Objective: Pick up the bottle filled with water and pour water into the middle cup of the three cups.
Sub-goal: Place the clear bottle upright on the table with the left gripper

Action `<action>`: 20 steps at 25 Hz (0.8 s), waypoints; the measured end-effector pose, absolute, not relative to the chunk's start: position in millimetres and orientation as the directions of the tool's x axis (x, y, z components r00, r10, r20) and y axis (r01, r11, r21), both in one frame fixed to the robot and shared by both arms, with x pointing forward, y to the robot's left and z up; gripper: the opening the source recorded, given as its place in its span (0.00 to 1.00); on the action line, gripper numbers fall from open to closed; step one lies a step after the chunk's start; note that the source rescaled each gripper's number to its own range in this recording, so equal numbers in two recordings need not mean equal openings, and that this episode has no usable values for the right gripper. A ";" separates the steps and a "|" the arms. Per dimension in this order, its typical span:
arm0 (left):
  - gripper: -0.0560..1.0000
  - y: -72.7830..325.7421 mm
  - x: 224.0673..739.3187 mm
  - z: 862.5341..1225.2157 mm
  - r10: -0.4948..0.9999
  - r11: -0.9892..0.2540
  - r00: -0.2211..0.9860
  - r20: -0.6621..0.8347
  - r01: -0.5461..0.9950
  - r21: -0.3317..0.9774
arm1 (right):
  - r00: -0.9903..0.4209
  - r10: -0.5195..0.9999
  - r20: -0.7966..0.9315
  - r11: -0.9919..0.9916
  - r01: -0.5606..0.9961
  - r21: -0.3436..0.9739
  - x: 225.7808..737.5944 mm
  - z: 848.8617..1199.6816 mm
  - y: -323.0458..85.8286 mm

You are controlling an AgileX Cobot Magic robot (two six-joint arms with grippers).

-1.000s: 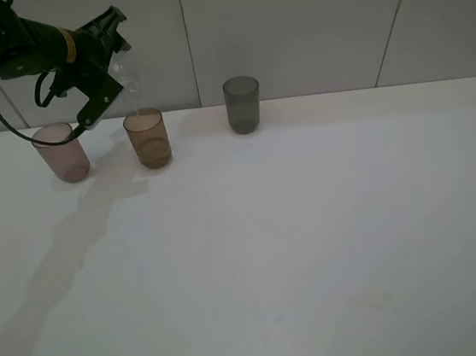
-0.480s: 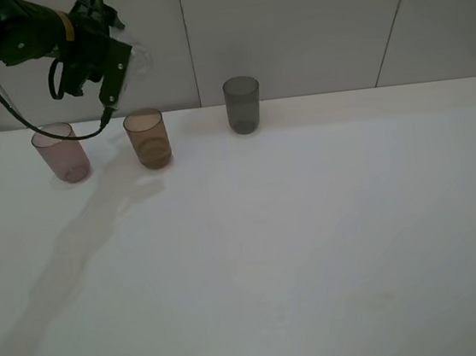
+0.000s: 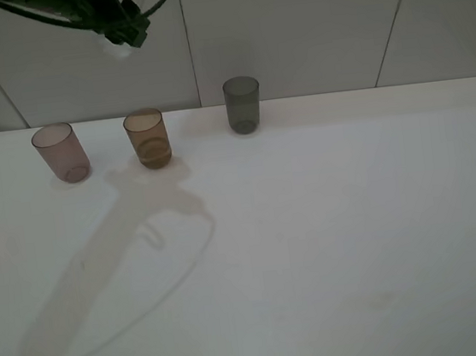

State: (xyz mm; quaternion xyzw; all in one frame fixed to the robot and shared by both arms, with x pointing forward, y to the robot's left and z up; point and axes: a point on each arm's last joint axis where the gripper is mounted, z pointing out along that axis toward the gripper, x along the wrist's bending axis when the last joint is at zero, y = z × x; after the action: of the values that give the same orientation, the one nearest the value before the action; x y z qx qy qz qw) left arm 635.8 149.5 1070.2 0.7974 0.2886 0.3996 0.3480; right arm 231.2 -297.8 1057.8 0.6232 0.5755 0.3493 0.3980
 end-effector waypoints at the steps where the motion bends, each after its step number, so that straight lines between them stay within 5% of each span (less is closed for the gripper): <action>1: 0.06 144.8 632.5 1070.7 0.765 -0.549 0.518 0.383 0.212 0.809 | 0.094 0.995 -0.023 -0.021 0.439 0.898 231.2 1057.8 -297.8; 20: 0.06 94.1 525.3 954.7 0.836 -0.268 0.543 0.084 0.269 0.925 | 0.094 0.995 -0.023 -0.021 0.439 0.898 231.2 1057.8 -297.8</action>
State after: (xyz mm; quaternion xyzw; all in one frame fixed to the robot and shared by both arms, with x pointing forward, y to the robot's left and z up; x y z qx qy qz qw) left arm 525.3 94.1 954.7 0.7385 0.3739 0.2978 0.4755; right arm 231.2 -297.8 1057.8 0.6232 0.5755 0.3493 0.3980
